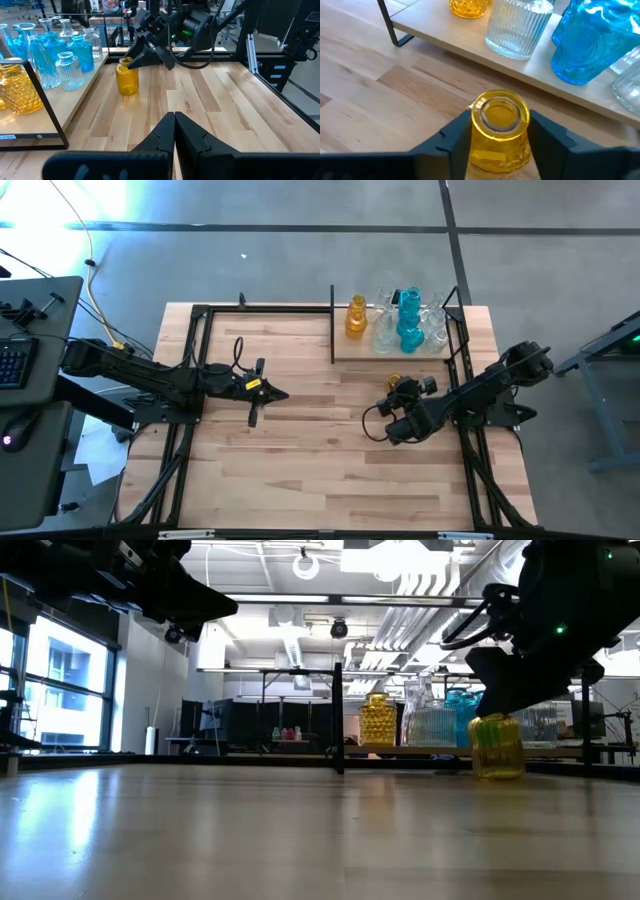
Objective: Sort vases onto shelf
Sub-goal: Put the yellow vase on the shelf aligned with the other yellow vase
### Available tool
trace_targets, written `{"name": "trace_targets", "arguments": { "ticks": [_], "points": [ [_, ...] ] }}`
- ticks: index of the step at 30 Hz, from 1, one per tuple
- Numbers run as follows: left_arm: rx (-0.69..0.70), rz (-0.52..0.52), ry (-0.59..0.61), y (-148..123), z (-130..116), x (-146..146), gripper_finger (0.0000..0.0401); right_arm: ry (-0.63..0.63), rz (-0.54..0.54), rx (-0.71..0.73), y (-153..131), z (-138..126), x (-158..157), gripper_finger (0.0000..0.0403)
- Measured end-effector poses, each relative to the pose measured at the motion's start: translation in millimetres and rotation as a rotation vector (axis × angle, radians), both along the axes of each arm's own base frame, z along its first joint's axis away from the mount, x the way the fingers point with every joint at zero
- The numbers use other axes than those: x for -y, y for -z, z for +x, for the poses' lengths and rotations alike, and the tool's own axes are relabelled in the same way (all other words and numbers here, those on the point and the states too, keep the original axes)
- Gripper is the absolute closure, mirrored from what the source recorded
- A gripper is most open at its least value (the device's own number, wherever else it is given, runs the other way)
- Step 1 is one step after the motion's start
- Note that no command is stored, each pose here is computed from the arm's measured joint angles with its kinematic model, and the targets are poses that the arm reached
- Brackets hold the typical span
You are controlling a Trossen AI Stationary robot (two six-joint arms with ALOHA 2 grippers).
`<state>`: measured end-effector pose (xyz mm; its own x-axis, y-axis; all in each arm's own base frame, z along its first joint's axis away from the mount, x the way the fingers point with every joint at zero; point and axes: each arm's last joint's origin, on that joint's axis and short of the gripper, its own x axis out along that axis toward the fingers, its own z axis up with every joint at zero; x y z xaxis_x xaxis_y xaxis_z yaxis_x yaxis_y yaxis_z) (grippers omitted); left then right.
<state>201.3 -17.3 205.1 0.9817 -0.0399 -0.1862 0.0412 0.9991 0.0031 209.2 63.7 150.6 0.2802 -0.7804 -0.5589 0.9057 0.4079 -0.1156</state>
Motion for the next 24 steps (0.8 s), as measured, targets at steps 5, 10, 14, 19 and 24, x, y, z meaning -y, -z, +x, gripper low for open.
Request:
{"name": "trace_targets", "arguments": {
  "ticks": [5,10,14,19,24],
  "points": [
    [0.000,0.000,0.000,0,0,0,0.0401,0.023,0.033,0.016,1,0,0,0.0168],
    [0.000,0.000,0.000,0,0,0,0.0401,0.061,0.043,0.049,1,2,4,0.0126],
    [0.000,0.000,0.000,0,0,0,0.0401,0.091,0.000,0.106,0,3,8,0.0123],
    [0.000,0.000,0.000,0,0,0,0.0401,0.100,-0.026,0.135,-1,6,12,0.0138],
    [0.000,0.000,0.000,0,0,0,0.0401,0.071,-0.031,0.144,-1,12,11,0.0193]
  ]
}}
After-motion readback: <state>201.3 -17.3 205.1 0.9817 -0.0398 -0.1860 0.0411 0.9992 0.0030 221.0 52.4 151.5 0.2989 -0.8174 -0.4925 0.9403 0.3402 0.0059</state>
